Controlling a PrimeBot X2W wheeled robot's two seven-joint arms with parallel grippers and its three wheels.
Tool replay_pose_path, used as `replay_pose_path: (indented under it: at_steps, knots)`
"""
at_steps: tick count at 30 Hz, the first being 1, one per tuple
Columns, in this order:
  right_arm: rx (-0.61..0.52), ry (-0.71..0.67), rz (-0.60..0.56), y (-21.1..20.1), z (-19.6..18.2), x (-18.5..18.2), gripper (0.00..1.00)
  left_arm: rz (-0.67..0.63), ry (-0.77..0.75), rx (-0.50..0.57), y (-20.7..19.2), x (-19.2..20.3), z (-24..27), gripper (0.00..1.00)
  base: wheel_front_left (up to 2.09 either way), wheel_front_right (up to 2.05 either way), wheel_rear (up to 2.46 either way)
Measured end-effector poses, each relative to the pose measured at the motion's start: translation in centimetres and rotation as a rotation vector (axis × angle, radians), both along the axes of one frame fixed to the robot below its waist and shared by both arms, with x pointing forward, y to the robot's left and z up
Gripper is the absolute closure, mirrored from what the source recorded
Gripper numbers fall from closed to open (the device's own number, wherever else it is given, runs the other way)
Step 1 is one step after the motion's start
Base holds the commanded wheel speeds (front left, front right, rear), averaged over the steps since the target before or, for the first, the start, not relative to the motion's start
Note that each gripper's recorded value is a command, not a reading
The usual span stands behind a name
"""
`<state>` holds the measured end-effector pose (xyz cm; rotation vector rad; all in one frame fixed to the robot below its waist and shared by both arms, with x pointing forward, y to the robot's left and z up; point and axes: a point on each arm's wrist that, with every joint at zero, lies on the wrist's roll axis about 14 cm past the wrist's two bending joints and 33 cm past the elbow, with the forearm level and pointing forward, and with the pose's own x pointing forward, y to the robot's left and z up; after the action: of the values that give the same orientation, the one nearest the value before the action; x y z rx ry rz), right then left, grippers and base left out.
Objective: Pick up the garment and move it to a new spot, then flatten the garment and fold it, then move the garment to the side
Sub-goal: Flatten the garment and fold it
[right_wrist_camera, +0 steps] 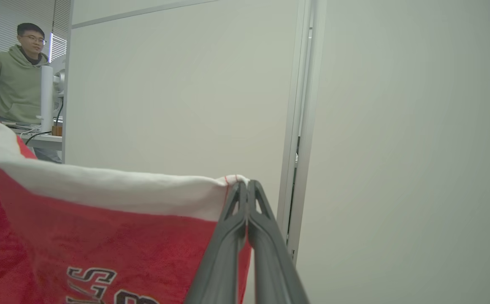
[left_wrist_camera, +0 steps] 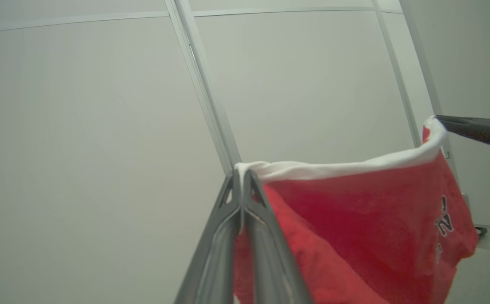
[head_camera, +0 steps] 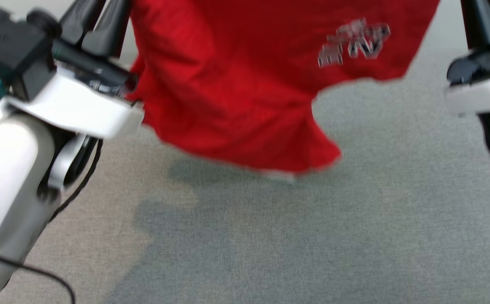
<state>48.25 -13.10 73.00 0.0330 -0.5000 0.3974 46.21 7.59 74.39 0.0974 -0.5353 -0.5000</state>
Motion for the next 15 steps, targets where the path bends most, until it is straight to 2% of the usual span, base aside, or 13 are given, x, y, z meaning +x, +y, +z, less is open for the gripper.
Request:
replay_pose_path:
  at_steps: [6, 15]
  knots:
    - [-0.004, 0.031, 0.024, 1.4, -0.8, 5.2, 1.00, -0.029, 0.011, -0.049, -1.1, 5.3, -0.5, 1.00, 0.00, 0.00, 0.00]
    - [0.015, 0.043, 0.068, 5.1, -1.7, 12.8, 1.00, 0.039, 0.087, -0.115, -0.3, 14.4, -3.6, 1.00, 0.00, 0.00, 0.00]
